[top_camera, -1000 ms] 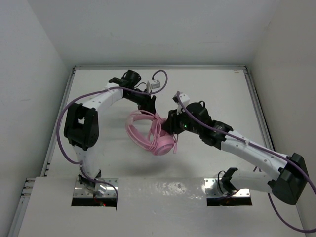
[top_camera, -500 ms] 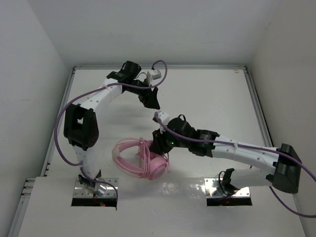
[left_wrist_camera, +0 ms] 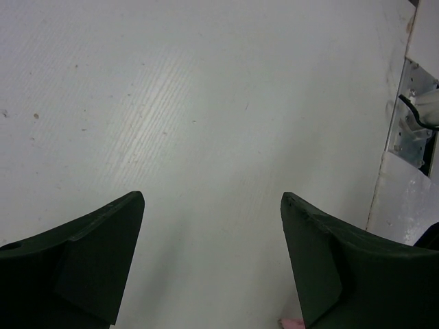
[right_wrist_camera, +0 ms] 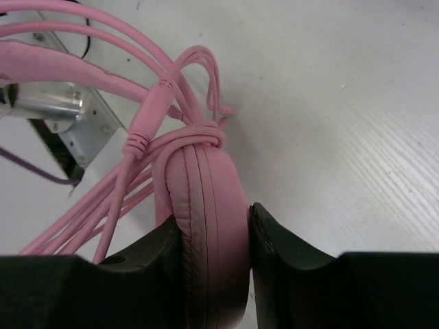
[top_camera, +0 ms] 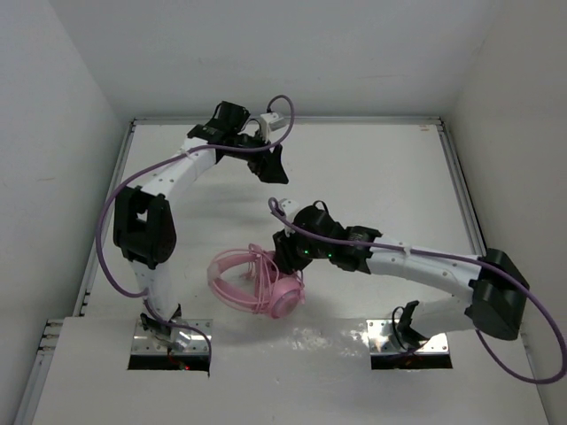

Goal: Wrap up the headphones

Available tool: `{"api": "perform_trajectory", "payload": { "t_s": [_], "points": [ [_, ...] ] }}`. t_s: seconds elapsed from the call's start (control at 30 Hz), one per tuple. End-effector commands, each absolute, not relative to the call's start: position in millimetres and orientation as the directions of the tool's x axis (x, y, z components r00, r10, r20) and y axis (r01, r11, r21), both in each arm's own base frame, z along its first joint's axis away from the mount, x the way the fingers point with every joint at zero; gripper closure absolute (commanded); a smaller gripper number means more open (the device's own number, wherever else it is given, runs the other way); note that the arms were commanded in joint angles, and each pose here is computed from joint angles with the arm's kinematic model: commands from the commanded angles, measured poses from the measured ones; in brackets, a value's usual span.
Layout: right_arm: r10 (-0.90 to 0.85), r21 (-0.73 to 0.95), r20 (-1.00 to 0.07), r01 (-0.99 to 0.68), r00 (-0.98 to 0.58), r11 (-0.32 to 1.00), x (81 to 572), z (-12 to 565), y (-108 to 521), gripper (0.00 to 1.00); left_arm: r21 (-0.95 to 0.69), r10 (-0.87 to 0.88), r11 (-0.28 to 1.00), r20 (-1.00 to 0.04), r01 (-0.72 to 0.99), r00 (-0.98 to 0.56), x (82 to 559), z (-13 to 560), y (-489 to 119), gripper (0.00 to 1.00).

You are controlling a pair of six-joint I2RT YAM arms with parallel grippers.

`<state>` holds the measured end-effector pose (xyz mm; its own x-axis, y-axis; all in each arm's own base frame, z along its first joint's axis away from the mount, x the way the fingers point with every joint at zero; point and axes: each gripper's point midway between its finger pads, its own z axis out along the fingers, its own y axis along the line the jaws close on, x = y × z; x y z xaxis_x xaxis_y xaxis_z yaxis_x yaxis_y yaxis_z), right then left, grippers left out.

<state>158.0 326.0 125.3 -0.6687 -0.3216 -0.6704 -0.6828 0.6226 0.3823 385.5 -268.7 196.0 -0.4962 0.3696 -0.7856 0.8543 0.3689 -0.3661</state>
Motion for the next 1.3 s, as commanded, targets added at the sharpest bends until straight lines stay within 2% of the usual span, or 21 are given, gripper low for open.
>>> {"api": "perform_trajectory", "payload": {
  "t_s": [0.0, 0.13, 0.23, 0.27, 0.37, 0.63, 0.73, 0.83, 0.87, 0.97, 1.1, 1.27],
  "points": [
    [-0.282, 0.368, -0.754, -0.738, -0.593, 0.566, 181, 161, 363, 1.0, -0.351, 0.349, 0.404, -0.795, 0.845, -0.497, 401, 196, -264, 0.21],
    [-0.256, 0.363, -0.757, -0.713, -0.601, 0.6, 207, 158, 382, 1.0, -0.393, 0.284, 0.475, -0.778, 0.787, -0.56, 419, 192, -242, 0.2],
    [-0.205, 0.373, -0.735, -0.638, -0.646, 0.674, 235, 142, 387, 1.0, -0.424, 0.185, 0.583, -0.762, 0.693, -0.621, 448, 193, -207, 0.2],
    [-0.177, 0.379, -0.722, -0.596, -0.669, 0.708, 246, 131, 389, 1.0, -0.405, 0.165, 0.64, -0.758, 0.653, -0.631, 460, 191, -188, 0.2],
    [-0.136, 0.373, -0.728, -0.554, -0.672, 0.745, 268, 129, 401, 1.0, -0.343, 0.195, 0.698, -0.753, 0.629, -0.628, 468, 185, -166, 0.2],
    [-0.079, 0.278, -0.721, -0.392, -0.689, 0.877, 344, 81, 415, 1.0, -0.311, 0.245, 0.698, -0.744, 0.646, -0.622, 449, 177, -157, 0.19],
    [-0.146, 0.176, -0.731, -0.391, -0.666, 0.903, 360, 66, 409, 1.0, -0.292, 0.257, 0.701, -0.747, 0.65, -0.613, 446, 177, -153, 0.18],
    [-0.234, 0.106, -0.725, -0.441, -0.648, 0.891, 363, 68, 409, 0.69, -0.276, 0.268, 0.705, -0.749, 0.653, -0.606, 445, 178, -149, 0.18],
    [-0.263, 0.1, -0.724, -0.474, -0.638, 0.875, 361, 70, 411, 0.52, -0.276, 0.271, 0.705, -0.747, 0.653, -0.608, 444, 177, -148, 0.17],
    [-0.279, 0.113, -0.74, -0.522, -0.612, 0.846, 360, 89, 418, 0.32, -0.276, 0.267, 0.708, -0.748, 0.65, -0.608, 446, 176, -145, 0.17],
    [-0.304, 0.09, -0.749, -0.545, -0.589, 0.834, 357, 112, 414, 0.24, -0.272, 0.26, 0.711, -0.755, 0.649, -0.602, 448, 182, -144, 0.17],
    [-0.299, 0.087, -0.771, -0.558, -0.563, 0.825, 345, 142, 400, 0.22, -0.265, 0.254, 0.713, -0.766, 0.649, -0.591, 452, 190, -142, 0.17]
  ]
}}
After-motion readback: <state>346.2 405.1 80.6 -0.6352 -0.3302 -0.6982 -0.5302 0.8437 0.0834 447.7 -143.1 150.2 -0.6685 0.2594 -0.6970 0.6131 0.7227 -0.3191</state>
